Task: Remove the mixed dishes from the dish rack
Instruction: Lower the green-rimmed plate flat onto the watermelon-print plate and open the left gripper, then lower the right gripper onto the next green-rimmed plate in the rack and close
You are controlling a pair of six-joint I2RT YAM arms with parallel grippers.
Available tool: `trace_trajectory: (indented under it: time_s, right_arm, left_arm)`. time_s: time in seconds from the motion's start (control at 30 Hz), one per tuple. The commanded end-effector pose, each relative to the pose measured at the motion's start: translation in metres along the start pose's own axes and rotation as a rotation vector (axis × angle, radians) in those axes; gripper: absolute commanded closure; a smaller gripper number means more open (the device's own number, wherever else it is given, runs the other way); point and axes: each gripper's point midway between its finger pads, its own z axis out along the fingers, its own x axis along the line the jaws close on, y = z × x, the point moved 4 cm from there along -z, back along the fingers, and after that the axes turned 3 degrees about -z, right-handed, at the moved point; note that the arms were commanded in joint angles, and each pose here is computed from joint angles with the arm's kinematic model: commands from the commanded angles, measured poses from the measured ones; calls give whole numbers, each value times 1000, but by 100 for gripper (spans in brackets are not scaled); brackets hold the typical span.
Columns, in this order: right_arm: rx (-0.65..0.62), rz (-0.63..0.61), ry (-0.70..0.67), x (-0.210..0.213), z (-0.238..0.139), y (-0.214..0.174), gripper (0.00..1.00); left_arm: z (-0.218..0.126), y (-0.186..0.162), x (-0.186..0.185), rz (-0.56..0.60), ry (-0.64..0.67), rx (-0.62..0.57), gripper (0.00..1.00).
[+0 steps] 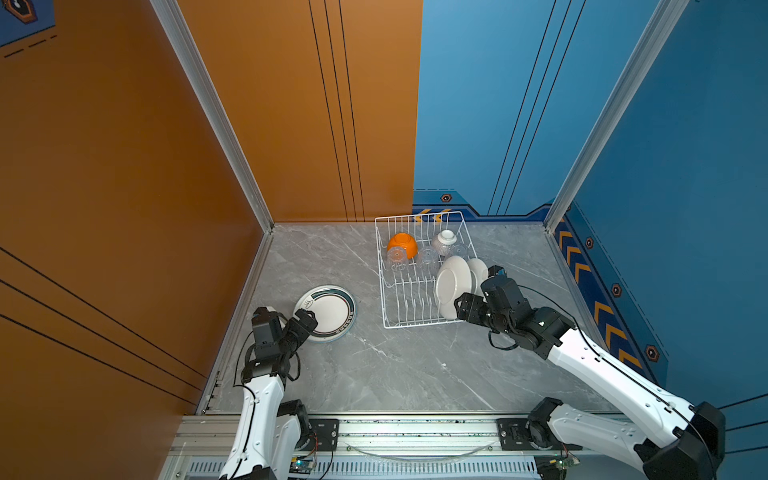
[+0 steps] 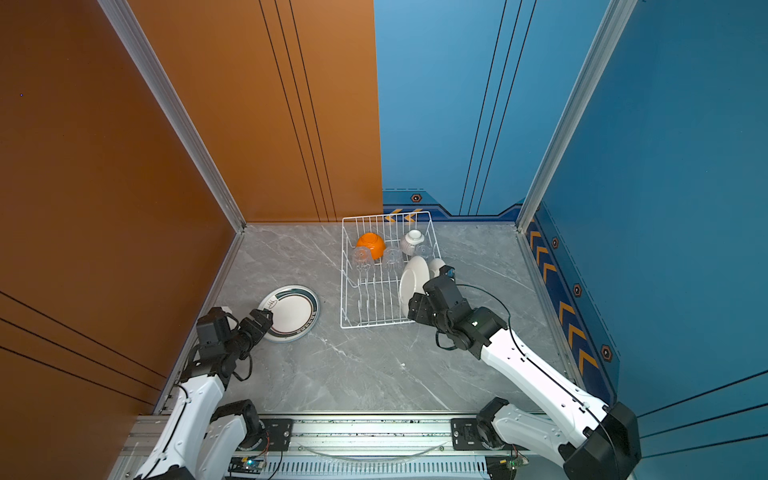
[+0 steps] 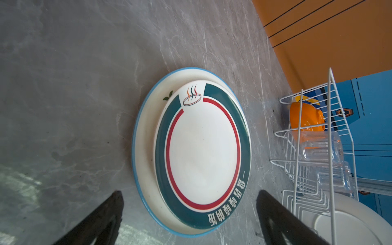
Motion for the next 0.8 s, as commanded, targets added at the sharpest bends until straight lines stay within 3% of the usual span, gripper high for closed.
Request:
trace_trajectory:
  time_s: [0.0,0.33,0.77]
  right_arm:
    - [-5,5,-31,-2,-1,1,19]
    - [10,14,-47,-8,3,-4,19]
    - [6,-35,-34,-14,14,3,19]
  left_arm:
    - [-10,4,-10,9,-29,-1,2]
    - [-26,-5,-44,42,-175,93,2]
    - [-46,-20,-70,218,-278,154,2]
